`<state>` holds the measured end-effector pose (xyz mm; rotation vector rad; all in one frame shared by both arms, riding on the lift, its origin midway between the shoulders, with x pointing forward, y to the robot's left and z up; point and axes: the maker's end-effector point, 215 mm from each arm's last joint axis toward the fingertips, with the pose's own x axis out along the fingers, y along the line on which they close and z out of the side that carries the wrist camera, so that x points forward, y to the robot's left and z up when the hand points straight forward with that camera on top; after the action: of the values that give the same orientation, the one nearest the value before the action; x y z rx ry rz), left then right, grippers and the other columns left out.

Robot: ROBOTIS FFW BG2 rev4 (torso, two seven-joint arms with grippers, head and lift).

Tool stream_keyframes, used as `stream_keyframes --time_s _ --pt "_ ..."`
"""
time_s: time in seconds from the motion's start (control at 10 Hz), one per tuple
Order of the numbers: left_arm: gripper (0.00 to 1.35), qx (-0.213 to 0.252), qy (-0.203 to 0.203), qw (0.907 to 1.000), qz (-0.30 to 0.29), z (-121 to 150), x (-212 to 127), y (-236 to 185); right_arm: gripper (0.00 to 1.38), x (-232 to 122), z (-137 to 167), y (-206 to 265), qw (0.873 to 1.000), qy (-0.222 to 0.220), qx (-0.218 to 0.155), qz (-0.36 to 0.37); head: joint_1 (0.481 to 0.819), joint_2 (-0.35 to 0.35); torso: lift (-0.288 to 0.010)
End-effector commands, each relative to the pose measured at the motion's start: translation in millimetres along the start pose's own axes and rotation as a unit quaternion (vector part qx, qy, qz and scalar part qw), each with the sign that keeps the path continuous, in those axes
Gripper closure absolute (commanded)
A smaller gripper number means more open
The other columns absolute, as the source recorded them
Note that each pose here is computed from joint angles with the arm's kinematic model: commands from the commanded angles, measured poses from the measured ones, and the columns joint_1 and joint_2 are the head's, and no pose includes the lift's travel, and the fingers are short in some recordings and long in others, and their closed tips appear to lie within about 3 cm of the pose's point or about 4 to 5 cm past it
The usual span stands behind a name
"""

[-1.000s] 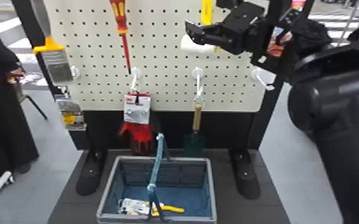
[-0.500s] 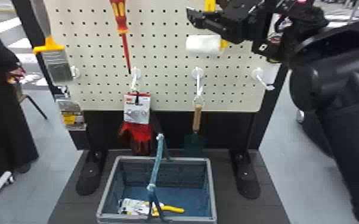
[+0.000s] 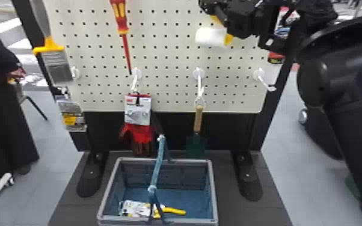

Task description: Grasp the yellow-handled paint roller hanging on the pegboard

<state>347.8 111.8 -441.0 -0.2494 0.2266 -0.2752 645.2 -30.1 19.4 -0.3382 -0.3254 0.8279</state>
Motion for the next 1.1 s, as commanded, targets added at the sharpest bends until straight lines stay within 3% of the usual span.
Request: stream_keyframes --time_s 0.0,1.0 --pt "0.15 0.000 0.000 1.0000 0.000 -0.3 0.0 0.0 1.20 -0.5 -3.8 2.4 1.000 0.002 0.005 0.002 0.549 0.000 -0.100" --pt "0.15 -0.001 0.000 1.0000 -0.001 0.7 0.1 -1.2 1.20 0.0 1.3 2.3 1.000 -0.003 0.005 0.003 0.549 0.000 -0.100"
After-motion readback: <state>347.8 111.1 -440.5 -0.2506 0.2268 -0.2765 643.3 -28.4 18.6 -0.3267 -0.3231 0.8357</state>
